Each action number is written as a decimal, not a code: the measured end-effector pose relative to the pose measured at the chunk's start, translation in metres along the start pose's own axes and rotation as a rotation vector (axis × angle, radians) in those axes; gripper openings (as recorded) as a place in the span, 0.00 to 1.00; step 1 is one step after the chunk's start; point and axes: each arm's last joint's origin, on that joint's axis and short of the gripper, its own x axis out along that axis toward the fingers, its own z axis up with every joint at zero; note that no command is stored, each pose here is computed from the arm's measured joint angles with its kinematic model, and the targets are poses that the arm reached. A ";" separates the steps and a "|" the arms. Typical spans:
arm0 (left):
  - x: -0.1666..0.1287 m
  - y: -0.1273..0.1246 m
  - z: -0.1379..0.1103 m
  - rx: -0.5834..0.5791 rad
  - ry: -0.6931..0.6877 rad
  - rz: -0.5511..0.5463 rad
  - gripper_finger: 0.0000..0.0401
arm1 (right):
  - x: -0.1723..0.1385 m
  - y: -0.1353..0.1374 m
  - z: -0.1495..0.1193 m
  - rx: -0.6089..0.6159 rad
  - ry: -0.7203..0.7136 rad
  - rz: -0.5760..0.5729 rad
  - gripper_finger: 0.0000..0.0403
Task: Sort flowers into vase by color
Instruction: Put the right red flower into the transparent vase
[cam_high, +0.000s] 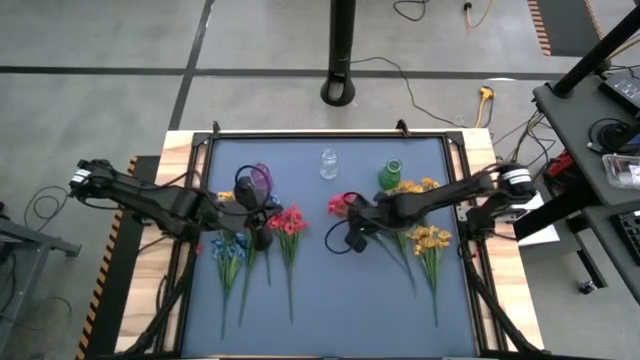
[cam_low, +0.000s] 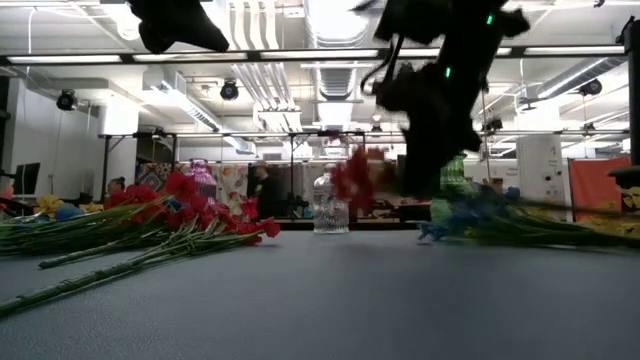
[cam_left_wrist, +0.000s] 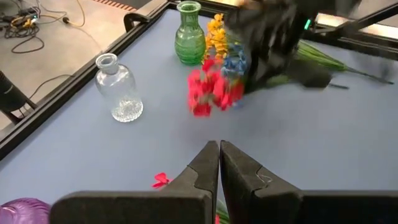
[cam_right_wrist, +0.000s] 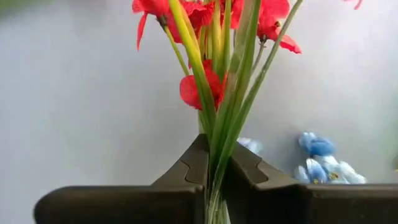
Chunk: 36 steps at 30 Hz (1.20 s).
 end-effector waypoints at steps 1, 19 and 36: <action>0.001 0.000 0.000 0.001 0.004 0.002 0.00 | -0.009 -0.002 0.002 0.005 -0.032 0.006 0.05; 0.022 -0.011 -0.010 0.032 0.068 0.032 0.00 | -0.038 -0.047 -0.065 0.205 -0.188 0.173 0.06; 0.022 -0.012 -0.006 0.087 0.019 0.047 0.00 | -0.090 -0.055 0.021 0.142 -1.269 0.228 0.04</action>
